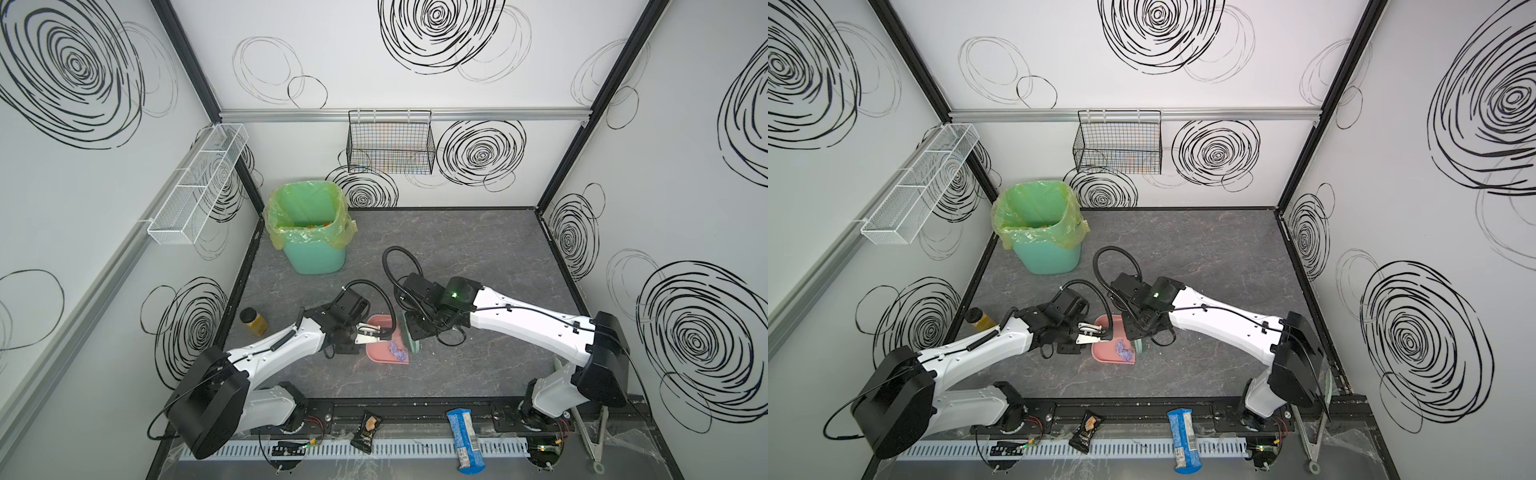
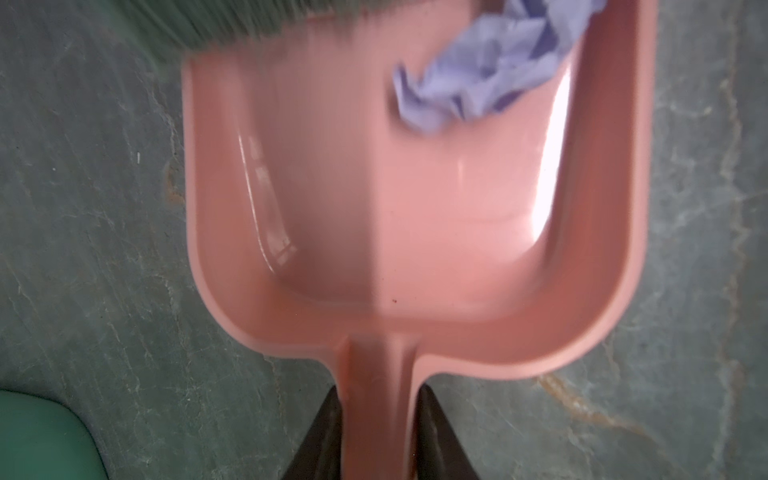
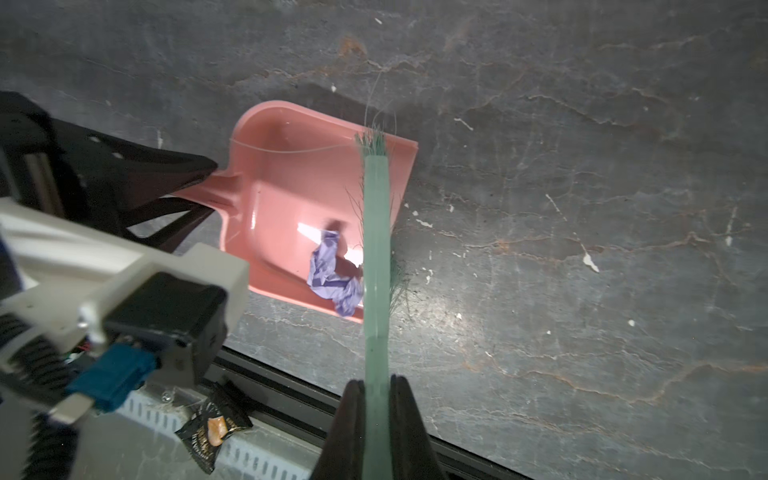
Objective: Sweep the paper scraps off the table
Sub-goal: 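Sweep the purple scrap into the pink dustpan with the right brush, then lift the dustpan over the wastebasket and tip it with the left gripper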
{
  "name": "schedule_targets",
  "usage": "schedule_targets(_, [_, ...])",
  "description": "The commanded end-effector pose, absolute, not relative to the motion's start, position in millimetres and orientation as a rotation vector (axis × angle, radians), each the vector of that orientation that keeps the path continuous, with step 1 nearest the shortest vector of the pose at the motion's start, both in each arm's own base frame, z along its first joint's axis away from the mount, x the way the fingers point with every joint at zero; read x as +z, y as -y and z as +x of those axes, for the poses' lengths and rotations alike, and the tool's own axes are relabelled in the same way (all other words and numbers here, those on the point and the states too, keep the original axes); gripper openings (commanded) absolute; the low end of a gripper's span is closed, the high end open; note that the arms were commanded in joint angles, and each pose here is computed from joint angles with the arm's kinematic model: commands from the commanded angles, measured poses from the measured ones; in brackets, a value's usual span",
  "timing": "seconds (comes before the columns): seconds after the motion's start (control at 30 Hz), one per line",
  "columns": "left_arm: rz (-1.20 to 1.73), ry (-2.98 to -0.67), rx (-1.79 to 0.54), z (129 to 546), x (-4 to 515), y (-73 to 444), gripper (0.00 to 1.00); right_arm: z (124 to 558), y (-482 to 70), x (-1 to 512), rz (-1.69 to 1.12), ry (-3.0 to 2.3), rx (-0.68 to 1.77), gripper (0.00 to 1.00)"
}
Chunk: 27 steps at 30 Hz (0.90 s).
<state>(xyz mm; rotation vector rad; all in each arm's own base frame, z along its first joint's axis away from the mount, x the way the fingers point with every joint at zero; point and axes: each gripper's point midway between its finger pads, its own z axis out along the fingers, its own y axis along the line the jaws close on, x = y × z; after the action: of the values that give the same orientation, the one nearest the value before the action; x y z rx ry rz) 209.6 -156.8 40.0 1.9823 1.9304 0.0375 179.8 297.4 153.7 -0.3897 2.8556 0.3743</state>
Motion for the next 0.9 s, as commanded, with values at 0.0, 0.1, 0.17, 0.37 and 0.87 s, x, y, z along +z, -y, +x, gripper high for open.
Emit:
schedule_targets(0.0, [1.987, -1.942, 0.032, 210.1, 42.1, 158.1, 0.0, 180.9, -306.8, 182.0, -0.37, -2.779, 0.534, 0.0])
schedule_targets(0.1, [1.987, -1.943, 0.013, 209.3, 38.7, 160.1, 0.0, 182.6, -300.2, 192.0, -0.347, -2.757, 0.554, 0.0])
schedule_targets(0.17, [1.98, -1.948, -0.023, 208.2, 37.1, 162.3, 0.0, 184.1, -292.5, 196.9, -0.326, -2.748, 0.552, 0.0])
schedule_targets(0.37, [1.904, -1.942, -0.213, 206.2, 48.8, 171.9, 0.0, 203.3, -245.2, 226.2, -0.195, -2.665, 0.48, 0.0])
schedule_targets(0.87, [1.733, -1.896, -0.191, 249.1, 171.4, 119.9, 0.0, 244.8, -116.7, 213.8, 0.102, -2.526, 0.328, 0.0])
